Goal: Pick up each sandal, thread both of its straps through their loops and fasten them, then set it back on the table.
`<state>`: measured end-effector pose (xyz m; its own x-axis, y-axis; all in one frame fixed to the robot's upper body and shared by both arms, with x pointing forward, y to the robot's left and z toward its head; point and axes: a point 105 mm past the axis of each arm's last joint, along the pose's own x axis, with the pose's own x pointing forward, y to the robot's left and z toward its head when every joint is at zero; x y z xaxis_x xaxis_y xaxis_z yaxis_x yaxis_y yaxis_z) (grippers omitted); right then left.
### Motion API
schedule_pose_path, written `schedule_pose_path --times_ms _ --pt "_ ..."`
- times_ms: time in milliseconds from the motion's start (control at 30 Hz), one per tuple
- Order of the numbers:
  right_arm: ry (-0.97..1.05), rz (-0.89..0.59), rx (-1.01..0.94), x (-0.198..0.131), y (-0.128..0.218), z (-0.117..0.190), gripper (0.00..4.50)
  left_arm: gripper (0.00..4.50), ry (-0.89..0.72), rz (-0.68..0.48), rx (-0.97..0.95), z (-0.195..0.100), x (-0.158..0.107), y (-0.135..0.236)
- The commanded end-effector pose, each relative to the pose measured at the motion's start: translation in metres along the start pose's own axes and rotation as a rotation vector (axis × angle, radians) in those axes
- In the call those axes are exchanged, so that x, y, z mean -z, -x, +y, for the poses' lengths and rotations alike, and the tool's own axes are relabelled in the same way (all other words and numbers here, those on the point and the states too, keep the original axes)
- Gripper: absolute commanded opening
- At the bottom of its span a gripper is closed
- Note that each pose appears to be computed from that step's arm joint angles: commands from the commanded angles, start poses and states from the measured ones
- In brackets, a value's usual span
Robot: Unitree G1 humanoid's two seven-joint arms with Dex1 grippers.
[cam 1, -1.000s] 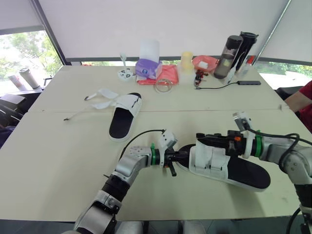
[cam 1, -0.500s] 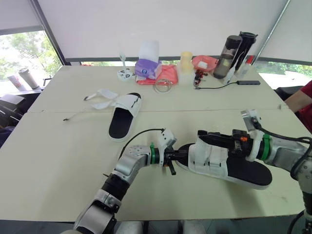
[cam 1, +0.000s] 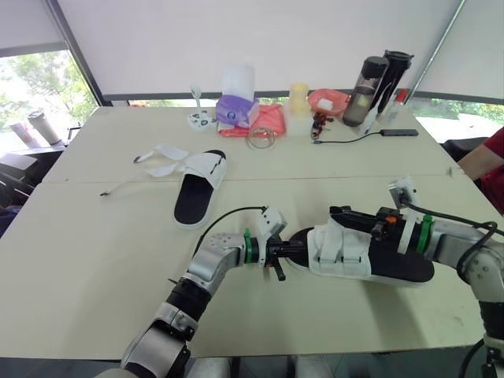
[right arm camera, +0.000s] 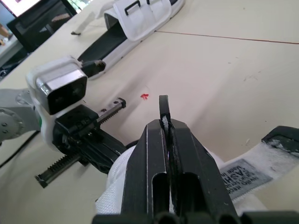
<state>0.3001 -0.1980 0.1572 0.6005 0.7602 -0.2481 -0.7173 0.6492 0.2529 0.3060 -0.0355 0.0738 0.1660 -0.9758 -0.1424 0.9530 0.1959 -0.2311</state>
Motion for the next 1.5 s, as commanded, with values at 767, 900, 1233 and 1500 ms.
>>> schedule_pose_path --times_ms 767,900,1233,1500 --pt "0.205 0.175 0.128 0.01 -0.012 -0.029 0.01 0.0 0.051 0.052 -0.073 0.009 0.02 0.005" --pt "0.217 0.229 0.152 0.019 -0.008 -0.034 0.01 0.0 0.05 0.05 -0.071 0.009 0.019 0.005" --pt "0.28 0.316 0.12 0.03 -0.006 -0.03 1.86 0.0 0.052 0.039 -0.06 0.006 0.018 0.003" --pt "0.376 0.256 0.165 0.008 0.003 -0.028 4.44 0.0 0.076 0.001 -0.058 0.005 0.013 0.004"
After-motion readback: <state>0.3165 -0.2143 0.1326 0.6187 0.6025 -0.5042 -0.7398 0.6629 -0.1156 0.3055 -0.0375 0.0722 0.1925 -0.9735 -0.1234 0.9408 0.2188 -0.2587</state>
